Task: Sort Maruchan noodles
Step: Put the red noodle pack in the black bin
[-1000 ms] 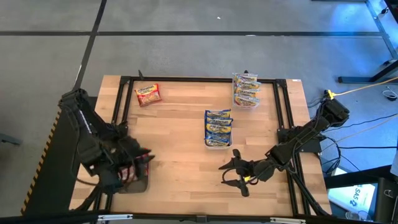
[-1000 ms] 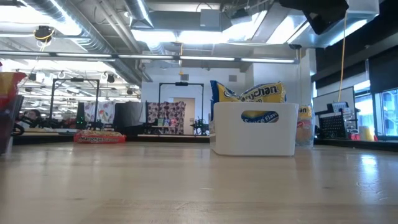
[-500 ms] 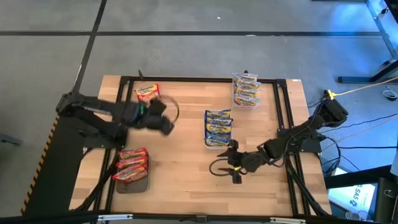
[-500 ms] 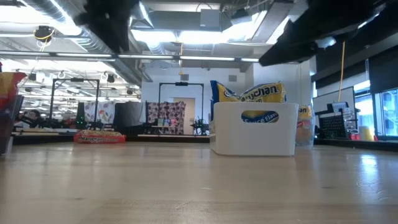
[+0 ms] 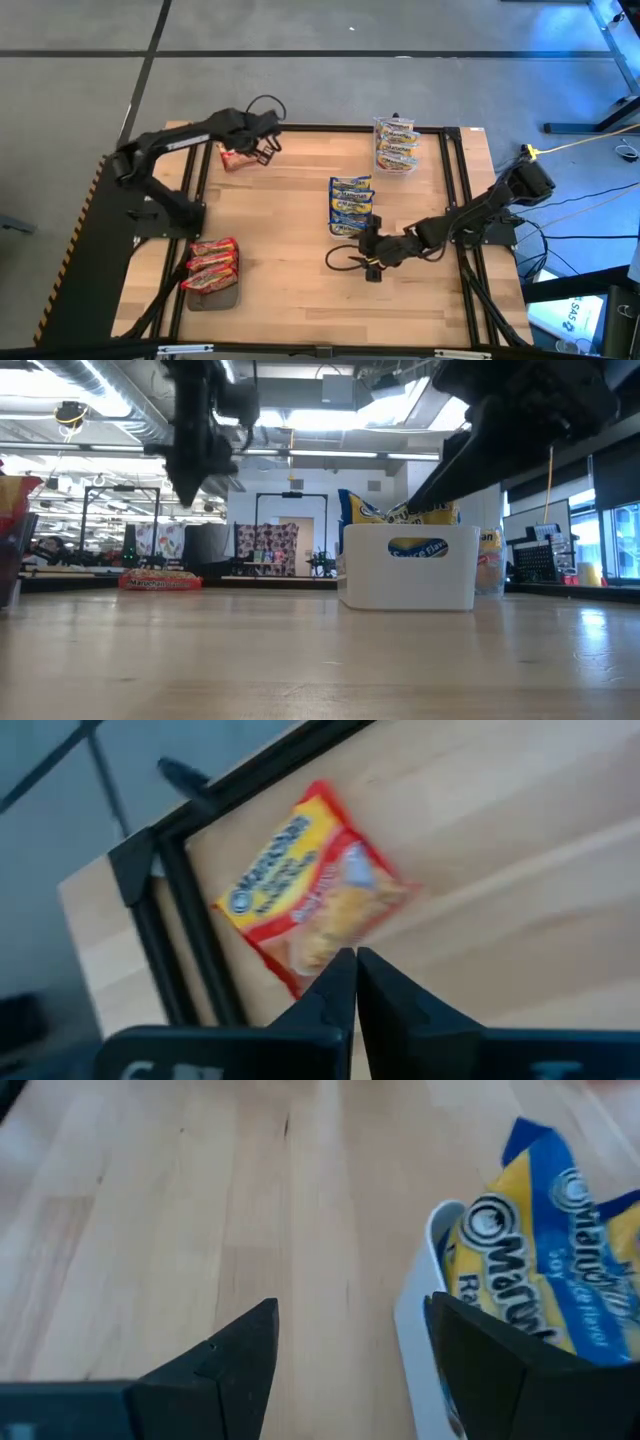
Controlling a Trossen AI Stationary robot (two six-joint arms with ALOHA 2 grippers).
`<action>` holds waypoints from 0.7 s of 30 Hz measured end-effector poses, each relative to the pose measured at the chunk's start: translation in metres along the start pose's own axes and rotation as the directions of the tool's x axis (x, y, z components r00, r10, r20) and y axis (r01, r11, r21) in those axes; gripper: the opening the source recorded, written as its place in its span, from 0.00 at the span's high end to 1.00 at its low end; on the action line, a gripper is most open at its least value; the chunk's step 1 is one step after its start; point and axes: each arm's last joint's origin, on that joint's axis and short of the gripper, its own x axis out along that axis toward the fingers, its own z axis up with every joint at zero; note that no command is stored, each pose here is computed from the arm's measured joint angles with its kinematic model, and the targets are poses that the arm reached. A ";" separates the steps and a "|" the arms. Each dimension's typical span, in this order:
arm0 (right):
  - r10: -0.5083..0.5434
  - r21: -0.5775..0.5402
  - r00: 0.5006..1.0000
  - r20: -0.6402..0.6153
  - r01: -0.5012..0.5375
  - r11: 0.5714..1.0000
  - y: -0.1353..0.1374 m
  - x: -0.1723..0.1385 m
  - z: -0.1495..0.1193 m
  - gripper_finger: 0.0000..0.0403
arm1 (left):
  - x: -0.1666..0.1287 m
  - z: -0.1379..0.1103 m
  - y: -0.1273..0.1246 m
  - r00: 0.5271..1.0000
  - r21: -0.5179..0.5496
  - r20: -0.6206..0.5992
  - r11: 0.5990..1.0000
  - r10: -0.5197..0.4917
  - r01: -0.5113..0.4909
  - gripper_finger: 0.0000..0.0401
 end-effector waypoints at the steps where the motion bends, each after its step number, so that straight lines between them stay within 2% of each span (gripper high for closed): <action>1: 0.002 0.001 1.000 -0.002 -0.002 1.000 0.000 0.002 -0.001 0.42 | 0.009 0.005 0.002 0.999 0.005 -0.026 1.000 0.022 -0.022 0.98; 7: -0.003 0.019 1.000 -0.024 0.003 1.000 0.000 0.006 -0.004 0.42 | 0.065 0.024 0.007 0.976 0.045 -0.176 0.992 0.126 -0.120 0.99; 12: -0.001 0.021 1.000 -0.021 0.001 1.000 0.000 0.006 -0.004 0.42 | 0.111 0.030 0.011 0.933 0.083 -0.287 0.976 0.217 -0.202 1.00; 17: -0.001 0.021 1.000 -0.021 0.001 1.000 0.000 0.006 -0.004 0.42 | 0.149 0.023 0.015 0.903 0.080 -0.351 0.969 0.247 -0.234 0.99; 21: -0.001 0.018 1.000 -0.021 0.001 1.000 0.000 0.006 -0.004 0.42 | 0.160 0.012 0.014 0.905 0.076 -0.351 0.971 0.241 -0.229 1.00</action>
